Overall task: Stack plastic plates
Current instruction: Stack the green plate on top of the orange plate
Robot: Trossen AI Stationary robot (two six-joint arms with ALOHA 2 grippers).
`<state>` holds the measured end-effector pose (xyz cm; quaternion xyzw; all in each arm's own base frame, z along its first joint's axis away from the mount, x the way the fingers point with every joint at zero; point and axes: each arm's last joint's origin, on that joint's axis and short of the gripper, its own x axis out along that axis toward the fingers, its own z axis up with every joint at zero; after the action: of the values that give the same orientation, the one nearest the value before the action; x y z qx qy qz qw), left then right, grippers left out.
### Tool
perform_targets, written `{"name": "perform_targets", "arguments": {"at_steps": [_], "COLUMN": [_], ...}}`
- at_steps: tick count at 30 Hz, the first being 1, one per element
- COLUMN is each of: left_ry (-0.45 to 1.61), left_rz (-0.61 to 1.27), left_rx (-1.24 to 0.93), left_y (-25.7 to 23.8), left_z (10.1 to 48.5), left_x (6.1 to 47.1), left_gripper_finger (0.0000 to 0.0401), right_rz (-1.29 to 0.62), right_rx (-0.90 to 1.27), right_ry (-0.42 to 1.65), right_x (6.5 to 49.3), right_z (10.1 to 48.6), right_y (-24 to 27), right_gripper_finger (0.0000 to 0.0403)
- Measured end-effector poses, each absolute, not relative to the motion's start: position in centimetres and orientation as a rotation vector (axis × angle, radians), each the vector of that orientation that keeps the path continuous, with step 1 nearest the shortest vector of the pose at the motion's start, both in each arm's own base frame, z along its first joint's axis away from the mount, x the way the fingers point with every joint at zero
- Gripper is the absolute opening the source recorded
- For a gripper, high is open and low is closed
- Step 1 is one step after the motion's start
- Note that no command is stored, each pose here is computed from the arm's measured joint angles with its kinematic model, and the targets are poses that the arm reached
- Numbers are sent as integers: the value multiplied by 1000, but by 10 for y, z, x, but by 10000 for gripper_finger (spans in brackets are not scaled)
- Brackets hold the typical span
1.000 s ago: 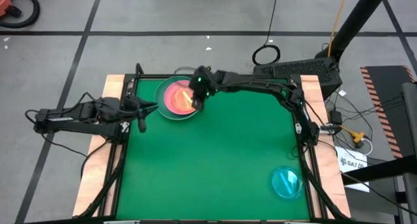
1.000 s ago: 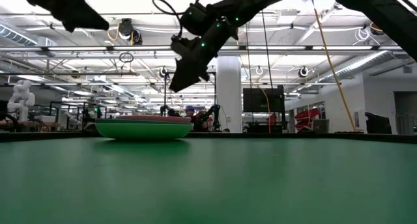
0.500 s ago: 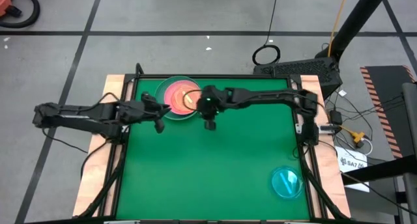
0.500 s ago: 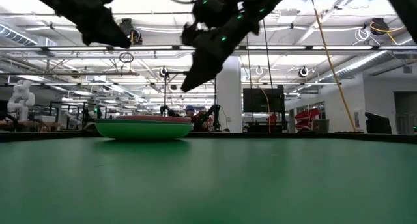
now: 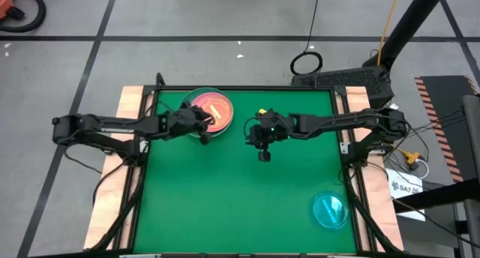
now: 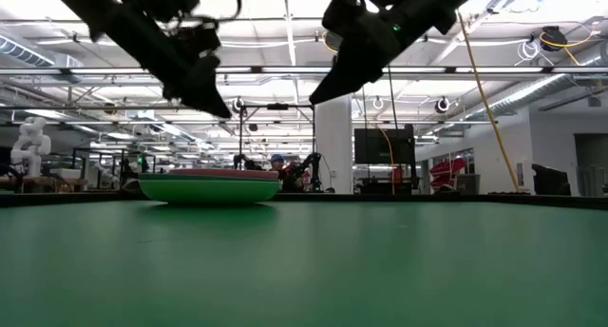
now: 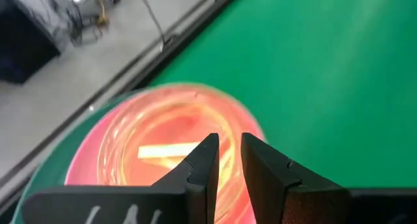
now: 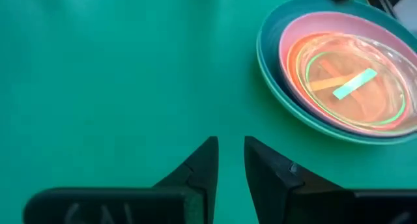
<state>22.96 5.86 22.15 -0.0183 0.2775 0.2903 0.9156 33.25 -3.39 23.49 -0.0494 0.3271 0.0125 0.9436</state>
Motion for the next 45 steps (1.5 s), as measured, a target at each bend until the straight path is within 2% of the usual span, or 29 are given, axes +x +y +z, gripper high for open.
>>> {"name": "perform_targets", "arguments": {"at_steps": [4, 11, 18, 29, 45], "left_ry": [643, 667, 851, 987, 1062], "left_rz": [606, 562, 557, 560, 562], "left_rx": [-68, -135, -144, -190, -210], "left_y": [81, 128, 158, 159, 155], "left_z": [210, 215, 203, 188, 182], "left_x": [232, 248, 266, 265, 262], "left_gripper_finger": [74, 74, 74, 74, 74], "right_rz": [46, 45, 15, 17, 20], "right_rx": [-134, -141, -152, -151, -192], "right_ry": [682, 661, 608, 611, 560], "right_x": [327, 315, 314, 314, 317], "right_z": [221, 192, 191, 190, 195], "right_y": [-31, -30, -40, -39, -40], "right_gripper_finger": [67, 67, 67, 67, 67]}}
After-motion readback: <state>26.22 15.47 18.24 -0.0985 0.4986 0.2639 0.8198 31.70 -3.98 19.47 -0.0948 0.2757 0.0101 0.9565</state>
